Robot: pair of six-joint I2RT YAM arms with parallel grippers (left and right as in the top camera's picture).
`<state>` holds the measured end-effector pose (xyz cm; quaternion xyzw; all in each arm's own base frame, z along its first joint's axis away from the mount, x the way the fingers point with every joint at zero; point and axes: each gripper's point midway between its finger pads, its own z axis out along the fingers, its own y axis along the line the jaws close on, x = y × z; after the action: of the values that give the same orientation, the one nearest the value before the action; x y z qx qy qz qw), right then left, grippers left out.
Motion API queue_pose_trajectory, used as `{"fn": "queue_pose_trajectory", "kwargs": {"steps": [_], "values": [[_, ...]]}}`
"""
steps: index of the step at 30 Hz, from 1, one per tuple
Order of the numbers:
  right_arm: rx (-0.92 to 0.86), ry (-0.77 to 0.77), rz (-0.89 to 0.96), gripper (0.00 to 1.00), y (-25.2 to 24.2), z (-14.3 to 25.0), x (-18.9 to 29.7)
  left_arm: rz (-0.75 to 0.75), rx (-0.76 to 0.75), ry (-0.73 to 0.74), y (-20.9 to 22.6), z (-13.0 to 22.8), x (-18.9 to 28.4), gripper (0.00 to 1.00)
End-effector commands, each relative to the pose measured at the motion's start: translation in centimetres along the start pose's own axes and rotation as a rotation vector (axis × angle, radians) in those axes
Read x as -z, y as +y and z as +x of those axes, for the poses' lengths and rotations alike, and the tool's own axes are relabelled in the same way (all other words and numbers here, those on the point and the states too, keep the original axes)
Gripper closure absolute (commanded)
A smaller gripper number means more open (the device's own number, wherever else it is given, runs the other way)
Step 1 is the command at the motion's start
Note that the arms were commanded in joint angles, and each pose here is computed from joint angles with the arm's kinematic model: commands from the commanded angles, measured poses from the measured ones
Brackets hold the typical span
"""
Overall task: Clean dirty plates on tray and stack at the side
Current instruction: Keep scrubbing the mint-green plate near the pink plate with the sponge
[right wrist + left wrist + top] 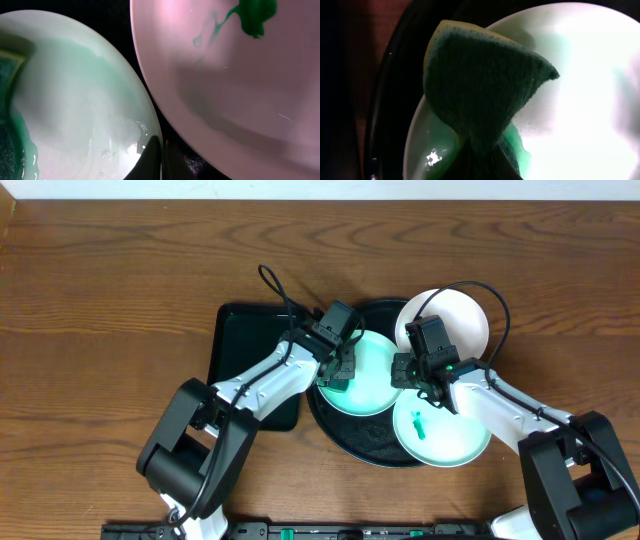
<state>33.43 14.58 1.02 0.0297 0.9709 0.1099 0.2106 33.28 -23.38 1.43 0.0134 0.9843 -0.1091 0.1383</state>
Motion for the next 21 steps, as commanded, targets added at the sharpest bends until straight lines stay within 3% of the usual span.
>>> {"fn": "queue_pose_trajectory", "kwargs": {"steps": [1, 11, 21], "values": [[-0.001, 0.018, -0.059, 0.99, 1.2, 0.4, 0.2, 0.039, -0.008, 0.176, 0.2, 4.2, -2.8, 0.92], [-0.001, 0.018, -0.059, 0.99, 1.2, 0.4, 0.2, 0.257, -0.002, 0.253, -3.8, 4.9, -1.8, 0.92], [-0.001, 0.018, -0.059, 0.99, 1.2, 0.4, 0.2, 0.339, -0.030, 0.143, -6.0, 2.0, 2.4, 0.92]]}}
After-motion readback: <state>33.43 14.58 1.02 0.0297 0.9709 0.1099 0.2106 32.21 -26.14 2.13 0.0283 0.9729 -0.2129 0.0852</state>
